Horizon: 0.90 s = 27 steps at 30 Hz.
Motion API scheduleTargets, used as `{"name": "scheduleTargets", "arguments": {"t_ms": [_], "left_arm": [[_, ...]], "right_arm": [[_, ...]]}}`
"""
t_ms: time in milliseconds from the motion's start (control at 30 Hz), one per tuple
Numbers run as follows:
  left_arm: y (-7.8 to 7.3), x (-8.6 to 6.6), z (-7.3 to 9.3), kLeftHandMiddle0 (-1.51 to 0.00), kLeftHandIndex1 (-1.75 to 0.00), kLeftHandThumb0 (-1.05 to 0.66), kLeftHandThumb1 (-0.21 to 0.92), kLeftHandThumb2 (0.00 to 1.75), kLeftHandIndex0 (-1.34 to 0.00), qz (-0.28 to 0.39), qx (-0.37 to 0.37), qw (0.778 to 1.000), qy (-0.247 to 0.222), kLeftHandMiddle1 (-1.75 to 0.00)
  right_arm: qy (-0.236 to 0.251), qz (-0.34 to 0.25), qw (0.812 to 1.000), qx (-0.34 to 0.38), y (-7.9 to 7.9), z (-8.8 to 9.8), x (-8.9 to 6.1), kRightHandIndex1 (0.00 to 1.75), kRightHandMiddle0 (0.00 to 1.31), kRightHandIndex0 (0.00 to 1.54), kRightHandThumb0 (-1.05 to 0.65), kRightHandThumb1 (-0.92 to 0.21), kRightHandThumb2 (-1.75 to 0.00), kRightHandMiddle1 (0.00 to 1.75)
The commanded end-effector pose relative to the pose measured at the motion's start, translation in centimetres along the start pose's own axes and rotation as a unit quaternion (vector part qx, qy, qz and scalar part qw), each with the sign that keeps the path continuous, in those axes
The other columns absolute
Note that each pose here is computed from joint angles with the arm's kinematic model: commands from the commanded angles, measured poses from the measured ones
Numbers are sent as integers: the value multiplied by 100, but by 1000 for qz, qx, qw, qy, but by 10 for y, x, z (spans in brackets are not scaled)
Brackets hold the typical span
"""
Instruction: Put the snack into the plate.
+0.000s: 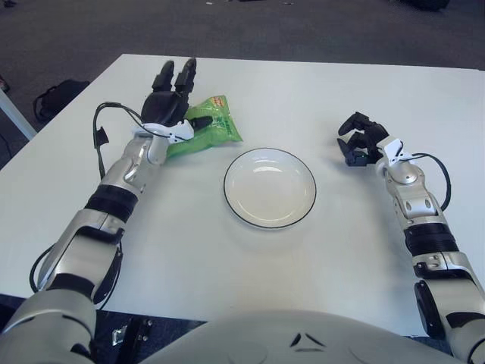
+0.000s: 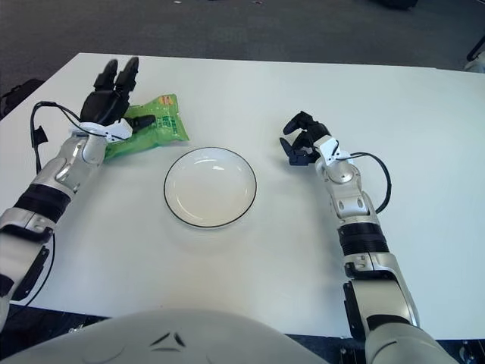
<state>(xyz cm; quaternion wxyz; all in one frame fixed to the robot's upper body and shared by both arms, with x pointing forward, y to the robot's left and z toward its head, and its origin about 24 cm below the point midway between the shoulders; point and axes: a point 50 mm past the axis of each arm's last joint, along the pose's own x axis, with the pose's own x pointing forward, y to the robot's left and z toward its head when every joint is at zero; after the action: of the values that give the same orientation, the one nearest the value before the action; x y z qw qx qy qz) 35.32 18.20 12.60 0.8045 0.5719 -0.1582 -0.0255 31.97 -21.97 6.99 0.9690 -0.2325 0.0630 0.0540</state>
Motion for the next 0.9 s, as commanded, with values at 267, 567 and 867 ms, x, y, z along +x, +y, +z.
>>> {"name": "scheduleTargets", "arguments": {"t_ms": [267, 567, 867], "left_arm": [[-14, 2, 3, 0, -1, -105, 92, 62, -2, -100, 38, 992, 64, 0], [-49, -4, 0, 0, -4, -105, 92, 64, -3, -145, 53, 983, 97, 0], [-74, -2, -7, 0, -16, -105, 92, 67, 0, -175, 80, 975, 109, 0]], "right_arm": [[150, 67, 986, 6, 35, -61, -24, 169, 24, 54, -1, -49, -112, 175], [150, 70, 986, 5, 34, -61, -25, 174, 33, 38, -1, -52, -109, 175], [150, 71, 986, 5, 34, -61, -25, 175, 34, 36, -1, -52, -109, 175]]}}
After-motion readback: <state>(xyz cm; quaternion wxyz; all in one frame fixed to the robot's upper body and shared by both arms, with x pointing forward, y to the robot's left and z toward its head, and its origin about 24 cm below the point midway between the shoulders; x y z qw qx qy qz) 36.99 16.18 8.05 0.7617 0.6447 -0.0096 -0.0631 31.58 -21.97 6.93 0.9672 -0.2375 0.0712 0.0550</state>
